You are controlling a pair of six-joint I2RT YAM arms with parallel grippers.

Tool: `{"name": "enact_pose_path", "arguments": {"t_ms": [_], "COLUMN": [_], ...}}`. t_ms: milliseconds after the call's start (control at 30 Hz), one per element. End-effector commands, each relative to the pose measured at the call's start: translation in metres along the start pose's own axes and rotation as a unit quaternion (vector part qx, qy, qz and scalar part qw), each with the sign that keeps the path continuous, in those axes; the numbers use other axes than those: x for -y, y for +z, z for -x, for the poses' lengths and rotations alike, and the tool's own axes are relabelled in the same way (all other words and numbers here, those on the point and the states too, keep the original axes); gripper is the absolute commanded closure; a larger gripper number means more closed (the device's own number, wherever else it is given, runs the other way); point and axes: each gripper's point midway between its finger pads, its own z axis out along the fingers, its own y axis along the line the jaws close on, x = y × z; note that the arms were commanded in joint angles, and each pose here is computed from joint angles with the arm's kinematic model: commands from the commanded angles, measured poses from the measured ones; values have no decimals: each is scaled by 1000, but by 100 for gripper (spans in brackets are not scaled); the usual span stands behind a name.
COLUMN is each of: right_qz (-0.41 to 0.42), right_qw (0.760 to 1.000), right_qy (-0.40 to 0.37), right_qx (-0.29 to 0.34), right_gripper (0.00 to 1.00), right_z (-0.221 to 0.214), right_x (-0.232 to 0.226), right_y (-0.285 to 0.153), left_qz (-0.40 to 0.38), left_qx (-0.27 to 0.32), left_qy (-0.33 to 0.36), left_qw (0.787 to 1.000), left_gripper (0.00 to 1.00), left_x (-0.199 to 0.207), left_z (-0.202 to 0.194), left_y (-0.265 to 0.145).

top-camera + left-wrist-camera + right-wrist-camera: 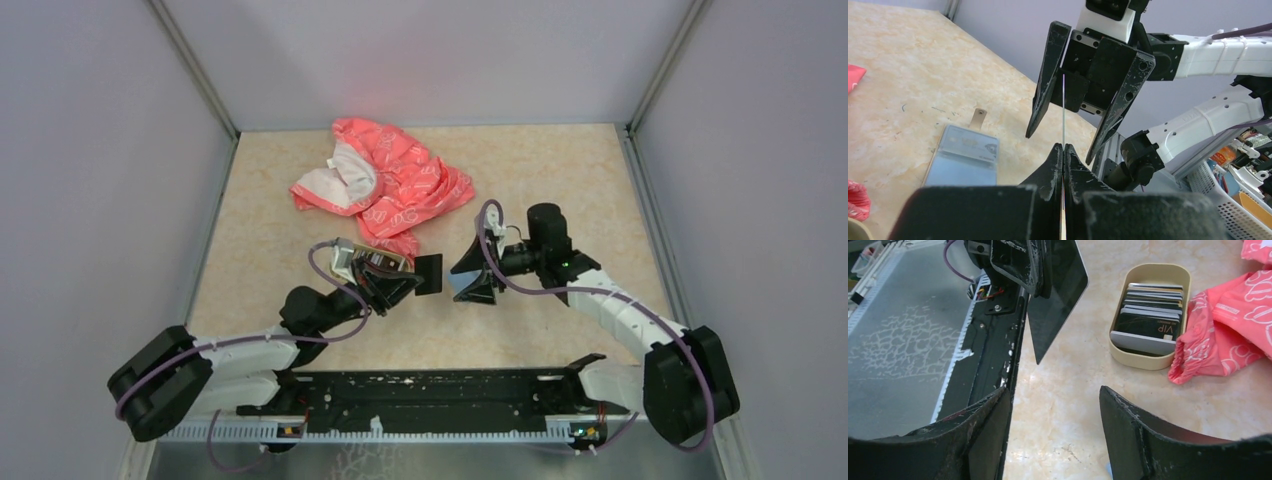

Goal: Put the credit cards into the card holder
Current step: Insert the credit card into the card holder.

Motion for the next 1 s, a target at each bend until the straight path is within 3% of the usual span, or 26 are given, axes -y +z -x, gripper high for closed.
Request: {"name": "enact_pose_path", "arguments": {"t_ms": [0, 200, 300, 467, 533, 667, 767, 800, 967], "right_qz": [3, 24, 29, 35, 38, 51, 71, 83, 98], "right_qw": [999, 998, 997, 996, 996, 997, 997, 996, 995], "right_qy": [7, 37, 46, 65, 65, 46, 17, 23, 2], "right_qx": [42, 49, 46, 43, 41, 27, 10, 0, -23], "right_gripper": [36, 44, 52, 93, 100, 100, 100, 100, 100], "right_z": [22, 21, 18, 18, 20, 17, 12, 7, 0], "right_x": [-2, -13, -16, -15, -15, -19, -23, -27, -32], "right_y": [10, 23, 28, 31, 30, 29, 27, 26, 24], "left_qz": [-31, -38, -41, -43, -37, -17, -28, -27, -11], "left_qx": [57, 54, 51, 51, 52, 43, -1, -18, -99], "left_qy": [5, 4, 4, 7, 14, 31, 72, 84, 137], "left_qw": [998, 998, 998, 998, 998, 998, 997, 996, 986], "left_gripper": [100, 100, 100, 98, 86, 41, 8, 2, 1], "left_x": [17, 20, 19, 19, 16, 7, 6, 7, 3], "left_z": [24, 19, 16, 14, 13, 6, -6, -8, -16], "left_y": [12, 24, 28, 25, 21, 7, -3, -6, -12]}}
